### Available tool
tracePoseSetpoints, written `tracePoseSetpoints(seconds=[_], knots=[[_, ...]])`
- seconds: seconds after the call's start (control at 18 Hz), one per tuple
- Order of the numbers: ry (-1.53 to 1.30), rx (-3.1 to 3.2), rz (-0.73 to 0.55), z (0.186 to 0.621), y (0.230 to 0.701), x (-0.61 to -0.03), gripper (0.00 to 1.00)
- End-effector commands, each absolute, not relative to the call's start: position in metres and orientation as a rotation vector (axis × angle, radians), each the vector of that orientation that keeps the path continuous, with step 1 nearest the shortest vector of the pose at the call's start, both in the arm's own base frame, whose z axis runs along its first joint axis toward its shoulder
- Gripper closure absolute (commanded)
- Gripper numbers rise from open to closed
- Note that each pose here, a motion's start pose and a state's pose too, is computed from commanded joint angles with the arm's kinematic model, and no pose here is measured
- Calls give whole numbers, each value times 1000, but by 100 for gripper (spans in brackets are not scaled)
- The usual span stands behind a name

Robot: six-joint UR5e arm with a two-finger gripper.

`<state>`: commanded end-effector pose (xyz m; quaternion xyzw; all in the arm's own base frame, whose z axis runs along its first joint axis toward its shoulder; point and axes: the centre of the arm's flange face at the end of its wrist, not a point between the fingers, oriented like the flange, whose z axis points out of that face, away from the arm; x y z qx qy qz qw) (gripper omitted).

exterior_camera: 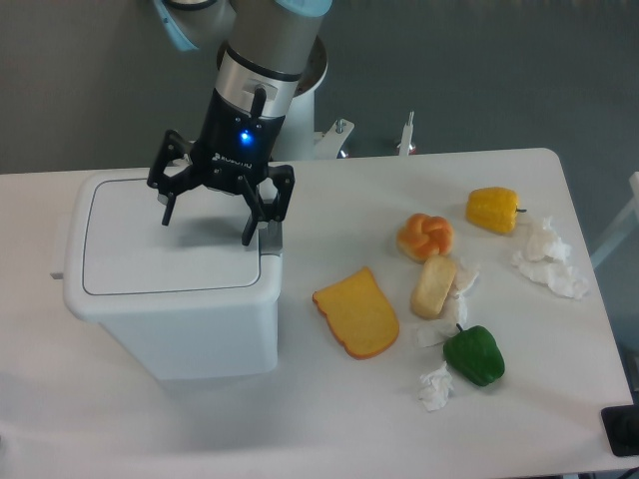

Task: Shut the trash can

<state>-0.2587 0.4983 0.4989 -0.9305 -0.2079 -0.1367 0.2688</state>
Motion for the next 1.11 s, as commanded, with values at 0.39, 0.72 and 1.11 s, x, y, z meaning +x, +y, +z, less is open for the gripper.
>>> tracePoseSetpoints(seconds=[0.39, 0.72, 1.11], knots=[[-565, -2512, -370, 498, 498, -259, 0], [-563, -2510, -370, 499, 498, -258, 0], [-557, -2479, -342, 519, 495, -263, 0]])
